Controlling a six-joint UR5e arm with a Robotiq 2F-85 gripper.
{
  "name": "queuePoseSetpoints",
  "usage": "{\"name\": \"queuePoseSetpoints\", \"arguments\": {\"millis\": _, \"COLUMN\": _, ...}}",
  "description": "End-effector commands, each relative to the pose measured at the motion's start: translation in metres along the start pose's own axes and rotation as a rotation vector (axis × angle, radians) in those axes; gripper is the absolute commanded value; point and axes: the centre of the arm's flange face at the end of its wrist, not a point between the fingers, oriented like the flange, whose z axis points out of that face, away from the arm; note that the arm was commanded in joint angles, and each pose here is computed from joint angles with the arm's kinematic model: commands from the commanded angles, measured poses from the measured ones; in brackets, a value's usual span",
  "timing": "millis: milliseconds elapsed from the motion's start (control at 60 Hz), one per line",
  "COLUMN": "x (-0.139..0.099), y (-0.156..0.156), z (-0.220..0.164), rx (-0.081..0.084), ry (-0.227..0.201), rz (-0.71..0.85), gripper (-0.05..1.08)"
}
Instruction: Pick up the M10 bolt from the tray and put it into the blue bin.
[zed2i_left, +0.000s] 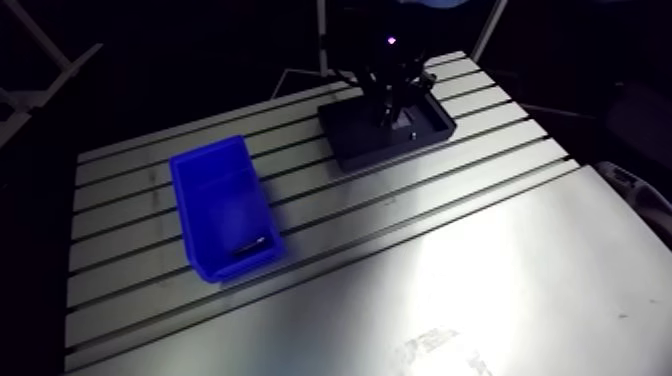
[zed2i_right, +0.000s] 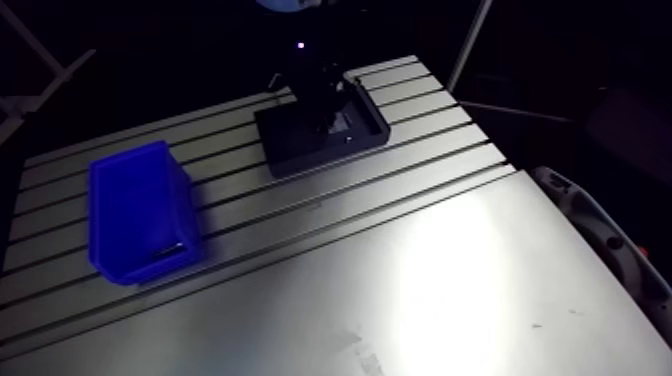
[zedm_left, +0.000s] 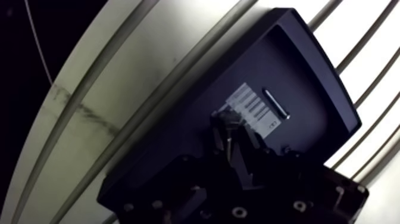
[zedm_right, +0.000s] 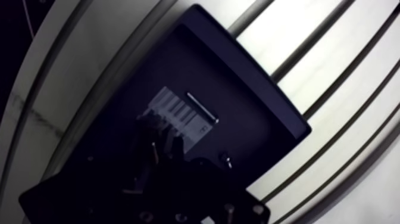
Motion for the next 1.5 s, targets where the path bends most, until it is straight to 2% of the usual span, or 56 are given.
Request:
{"name": "queuePoseSetpoints", "arguments": {"millis": 17, "x": 0.000, "y": 0.000, "z": -0.001, "rx": 0.001, "ry": 0.002, "rz": 0.000, "gripper": 0.72}}
{"name": "queuePoseSetpoints", "arguments": {"millis": 483, "x": -0.001, "y": -0.001, "z": -0.002, "rx": 0.001, "ry": 0.003, "rz": -0.001, "gripper": 0.75}}
{"name": "queuePoseSetpoints", "arguments": {"millis": 783, "x": 0.000, "y": 0.000, "z": -0.002, "rx": 0.001, "ry": 0.003, "rz": 0.000, "gripper": 0.81}}
{"name": "queuePoseSetpoints", "arguments": {"millis": 1217, "x": -0.003, "y": -0.001, "z": -0.005, "rx": 0.006, "ry": 0.003, "rz": -0.004, "gripper": 0.99}}
{"name": "queuePoseSetpoints", "arguments": {"millis": 1400, "x": -0.012, "y": 0.000, "z": -0.035, "rx": 0.020, "ry": 0.037, "rz": -0.032, "gripper": 1.05}}
{"name": "queuePoseSetpoints", "arguments": {"millis": 1500, "x": -0.016, "y": 0.001, "z": -0.047, "rx": 0.020, "ry": 0.041, "rz": -0.046, "gripper": 1.06}}
